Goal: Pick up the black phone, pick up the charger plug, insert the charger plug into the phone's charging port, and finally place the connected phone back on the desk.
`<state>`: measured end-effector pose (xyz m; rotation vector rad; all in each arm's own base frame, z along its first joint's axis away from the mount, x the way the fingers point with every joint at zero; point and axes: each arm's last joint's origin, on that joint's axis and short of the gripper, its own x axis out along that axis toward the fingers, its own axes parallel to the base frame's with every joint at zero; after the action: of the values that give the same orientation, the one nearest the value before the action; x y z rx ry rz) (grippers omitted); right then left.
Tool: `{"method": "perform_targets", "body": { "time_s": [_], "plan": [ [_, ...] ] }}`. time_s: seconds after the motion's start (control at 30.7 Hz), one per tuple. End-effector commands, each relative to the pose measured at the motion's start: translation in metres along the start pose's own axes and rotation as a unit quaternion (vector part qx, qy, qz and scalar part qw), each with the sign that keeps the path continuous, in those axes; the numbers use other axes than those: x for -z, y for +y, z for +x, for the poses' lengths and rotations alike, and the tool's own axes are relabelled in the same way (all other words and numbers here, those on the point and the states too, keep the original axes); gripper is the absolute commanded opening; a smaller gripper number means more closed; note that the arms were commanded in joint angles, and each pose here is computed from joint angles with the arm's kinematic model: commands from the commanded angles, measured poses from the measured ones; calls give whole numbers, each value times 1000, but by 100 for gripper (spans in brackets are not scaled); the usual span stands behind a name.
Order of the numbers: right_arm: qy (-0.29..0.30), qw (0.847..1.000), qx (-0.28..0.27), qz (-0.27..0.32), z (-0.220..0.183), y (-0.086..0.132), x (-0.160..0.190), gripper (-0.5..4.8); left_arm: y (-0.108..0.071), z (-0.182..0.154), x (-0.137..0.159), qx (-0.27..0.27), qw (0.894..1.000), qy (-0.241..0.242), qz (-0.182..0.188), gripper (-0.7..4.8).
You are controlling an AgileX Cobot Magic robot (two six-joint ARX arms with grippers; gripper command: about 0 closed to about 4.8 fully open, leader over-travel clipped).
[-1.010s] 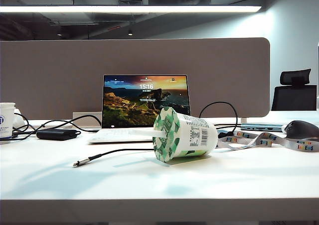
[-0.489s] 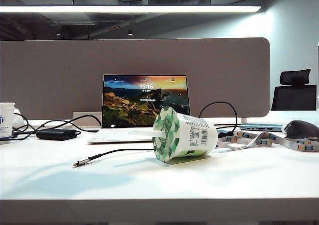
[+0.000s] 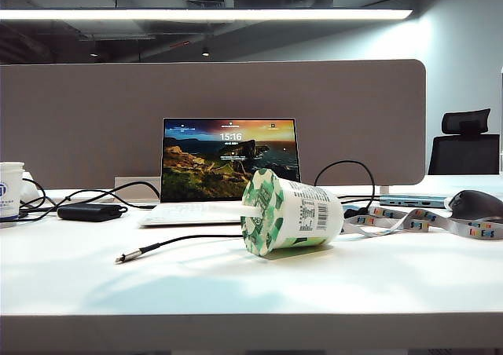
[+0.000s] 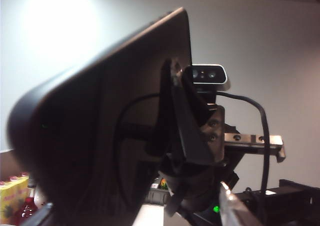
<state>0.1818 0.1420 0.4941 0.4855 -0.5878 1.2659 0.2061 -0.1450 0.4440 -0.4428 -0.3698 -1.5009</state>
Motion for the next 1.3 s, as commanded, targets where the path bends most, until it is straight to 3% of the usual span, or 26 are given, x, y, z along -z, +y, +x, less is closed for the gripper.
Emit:
{"method": "perform_targets", "body": {
  "time_s": [0.03,0.26,0.91,0.94,1.01,1.04,1.11,1.3],
  "plan": [
    [-31,999,-24,7,0,7,-12,-5,0,-1,-4,-13,1000,-18,6,403],
    [3,999,-36,33,0,5,-7,-5,-1,-1,-7,-14,999,-35,-5,403],
    [24,998,-22,49,3,-4,7,-5,-1,-1,-7,-14,999,-32,-7,390],
    [25,998,-22,49,3,-4,7,-5,-1,-1,-7,-14,999,-32,-7,370],
    [26,998,-22,50,3,-5,8,-5,-1,-1,-6,-15,999,-32,-7,254],
    [26,998,-21,50,4,-5,8,-5,-1,-1,-6,-16,999,-31,-9,166],
    [28,998,-20,51,4,-7,10,-5,-1,-1,-6,-16,999,-31,-10,72],
    [35,997,-25,59,6,-7,16,-5,0,-1,-6,-16,999,-31,-8,45]
  ]
}}
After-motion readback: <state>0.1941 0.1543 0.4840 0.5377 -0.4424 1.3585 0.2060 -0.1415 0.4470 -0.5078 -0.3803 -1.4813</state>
